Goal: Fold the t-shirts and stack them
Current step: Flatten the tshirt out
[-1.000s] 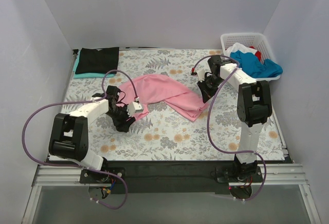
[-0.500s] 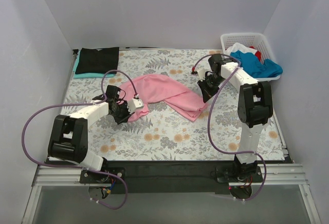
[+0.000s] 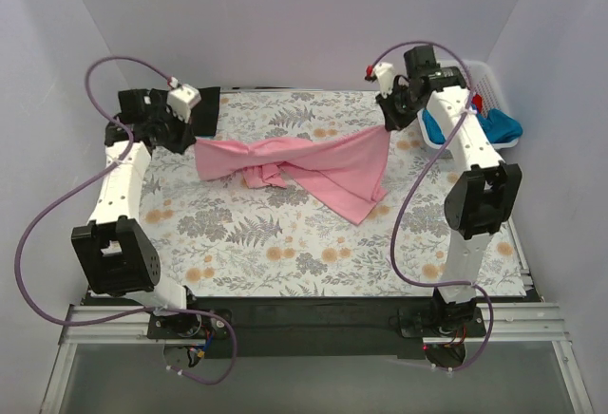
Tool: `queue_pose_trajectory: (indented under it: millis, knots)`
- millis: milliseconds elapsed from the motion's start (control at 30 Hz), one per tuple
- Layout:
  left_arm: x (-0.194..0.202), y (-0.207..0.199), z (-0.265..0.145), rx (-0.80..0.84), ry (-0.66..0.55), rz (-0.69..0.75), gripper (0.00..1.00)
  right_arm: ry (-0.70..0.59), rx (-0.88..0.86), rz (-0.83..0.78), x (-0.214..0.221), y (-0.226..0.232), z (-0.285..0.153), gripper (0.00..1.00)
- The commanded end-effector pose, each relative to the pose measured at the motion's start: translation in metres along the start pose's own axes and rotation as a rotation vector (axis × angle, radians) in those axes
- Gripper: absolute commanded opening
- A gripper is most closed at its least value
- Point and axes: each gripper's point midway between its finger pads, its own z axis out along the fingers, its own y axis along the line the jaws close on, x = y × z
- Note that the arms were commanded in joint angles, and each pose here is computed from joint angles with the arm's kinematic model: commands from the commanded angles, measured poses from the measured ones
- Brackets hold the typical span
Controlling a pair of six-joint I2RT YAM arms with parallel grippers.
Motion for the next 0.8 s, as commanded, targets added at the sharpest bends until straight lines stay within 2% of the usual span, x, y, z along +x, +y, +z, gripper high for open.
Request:
queue_pose_trajectory:
  millis: [0,100,200,233,300,333,367,500,667,767]
  knots:
    - [-0.070,0.006,-0.045,-0.026,-0.190,-0.091,0.00,-0.221,0.214,-0.107,-0.067,-0.023,-0.094,0.01]
    - [-0.099,0.017,-0.079,-0.108,-0.289,-0.154,0.00,-0.334,0.354,-0.150,-0.097,-0.034,-0.146,0.01]
    - [-0.129,0.028,-0.129,-0.243,-0.432,-0.179,0.00,-0.415,0.480,-0.165,-0.105,-0.035,-0.194,0.01]
    - [-0.142,0.021,-0.155,-0.281,-0.490,-0.154,0.00,-0.498,0.552,-0.185,-0.114,-0.030,-0.230,0.01]
    - [-0.157,0.024,-0.189,-0.377,-0.573,-0.159,0.00,-0.534,0.604,-0.188,-0.111,-0.027,-0.247,0.01]
    - [-0.167,0.017,-0.214,-0.420,-0.627,-0.143,0.00,-0.615,0.661,-0.206,-0.115,-0.017,-0.282,0.01]
    - [-0.171,0.018,-0.230,-0.472,-0.658,-0.146,0.00,-0.644,0.684,-0.213,-0.115,-0.014,-0.294,0.01]
    - [-0.200,-0.001,-0.292,-0.565,-0.803,-0.099,0.00,-0.765,0.768,-0.232,-0.107,0.011,-0.351,0.01]
    - [-0.215,-0.001,-0.314,-0.608,-0.836,-0.061,0.00,-0.848,0.822,-0.260,-0.112,0.022,-0.388,0.01]
    - [-0.221,0.005,-0.309,-0.598,-0.831,-0.045,0.00,-0.845,0.834,-0.282,-0.119,0.017,-0.388,0.01]
